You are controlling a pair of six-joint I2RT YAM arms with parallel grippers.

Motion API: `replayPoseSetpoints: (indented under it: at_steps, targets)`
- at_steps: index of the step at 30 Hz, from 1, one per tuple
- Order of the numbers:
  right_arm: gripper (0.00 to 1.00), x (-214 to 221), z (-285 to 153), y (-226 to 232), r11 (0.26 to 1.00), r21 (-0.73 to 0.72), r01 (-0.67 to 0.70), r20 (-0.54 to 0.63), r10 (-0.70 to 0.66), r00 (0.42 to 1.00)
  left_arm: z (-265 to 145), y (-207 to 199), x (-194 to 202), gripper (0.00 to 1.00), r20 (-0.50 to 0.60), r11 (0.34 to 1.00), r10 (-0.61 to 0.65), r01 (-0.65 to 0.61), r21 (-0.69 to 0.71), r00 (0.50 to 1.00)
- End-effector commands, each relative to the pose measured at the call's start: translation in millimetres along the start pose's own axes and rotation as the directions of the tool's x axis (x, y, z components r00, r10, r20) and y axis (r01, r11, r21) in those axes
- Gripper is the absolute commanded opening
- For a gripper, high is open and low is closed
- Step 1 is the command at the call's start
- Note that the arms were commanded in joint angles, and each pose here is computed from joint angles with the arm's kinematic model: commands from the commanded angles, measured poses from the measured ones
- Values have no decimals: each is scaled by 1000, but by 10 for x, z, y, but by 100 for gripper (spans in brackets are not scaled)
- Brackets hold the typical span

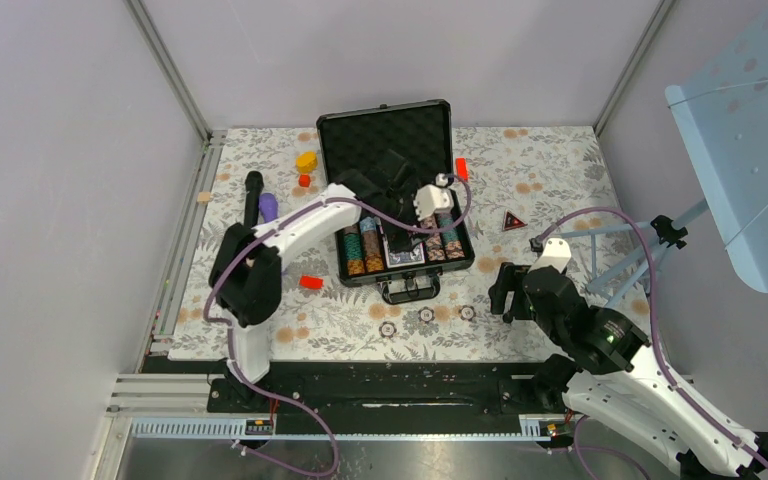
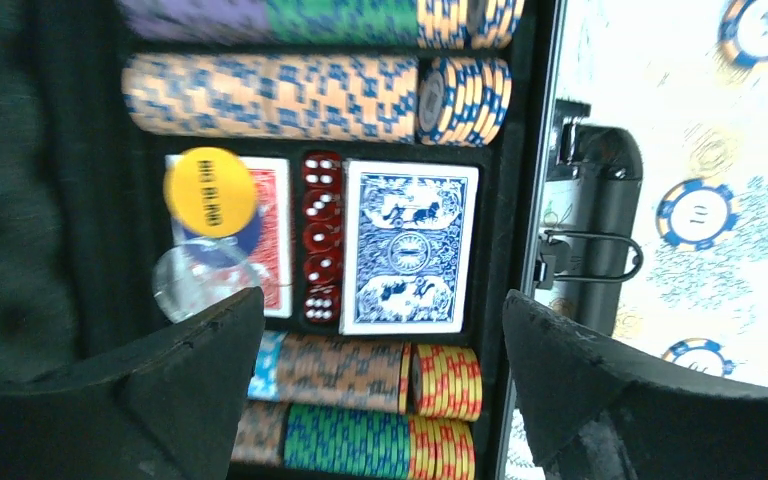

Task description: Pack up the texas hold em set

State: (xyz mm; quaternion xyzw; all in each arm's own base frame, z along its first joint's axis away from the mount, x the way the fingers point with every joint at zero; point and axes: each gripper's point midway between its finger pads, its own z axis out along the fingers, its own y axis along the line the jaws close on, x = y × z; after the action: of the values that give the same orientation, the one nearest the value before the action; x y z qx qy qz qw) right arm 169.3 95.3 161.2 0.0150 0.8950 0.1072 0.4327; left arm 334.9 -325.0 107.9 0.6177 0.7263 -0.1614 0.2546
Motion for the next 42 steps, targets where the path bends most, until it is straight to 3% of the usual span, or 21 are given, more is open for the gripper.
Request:
replayPoseSetpoints:
  at_steps: [1, 4, 7, 10, 13, 17, 21, 29, 42]
  targets:
    - [80, -266, -34, 81, 1000, -11, 15, 78, -14, 997, -868, 182, -630, 91, 196, 978, -52, 89, -188, 979]
    - [80, -331, 47, 272, 997, -65, 35, 77, -30, 997, -1264, 365, -634, 95, 275, 890, -202, 293, -349, 940]
    - [80, -342, 237, 549, 987, -124, 99, 33, -96, 995, -1752, 530, -423, 99, 394, 679, -362, 528, -510, 845]
    - [80, -339, 482, 909, 966, -207, 157, -20, -164, 986, -1981, 420, -55, 99, 432, 531, -472, 639, -557, 769]
    - [79, -297, 738, 1225, 947, -265, 180, -89, -209, 974, -2127, 211, 337, 99, 453, 451, -506, 673, -587, 734]
    - [76, -329, 1084, 1564, 932, -301, 202, -132, -250, 959, -2371, -67, 727, 99, 540, 397, -503, 735, -549, 675]
    - [70, -312, 1461, 1681, 933, -257, 252, -167, -300, 939, -2554, -117, 1219, 99, 587, 297, -522, 776, -556, 620]
    - [59, -343, 1953, 1866, 939, -200, 281, -197, -320, 927, -2476, -158, 1464, 99, 609, 256, -535, 800, -543, 585]
    - [49, -411, 2408, 1776, 961, -129, 244, -263, -271, 926, -2237, -185, 1542, 99, 603, 268, -561, 814, -516, 567]
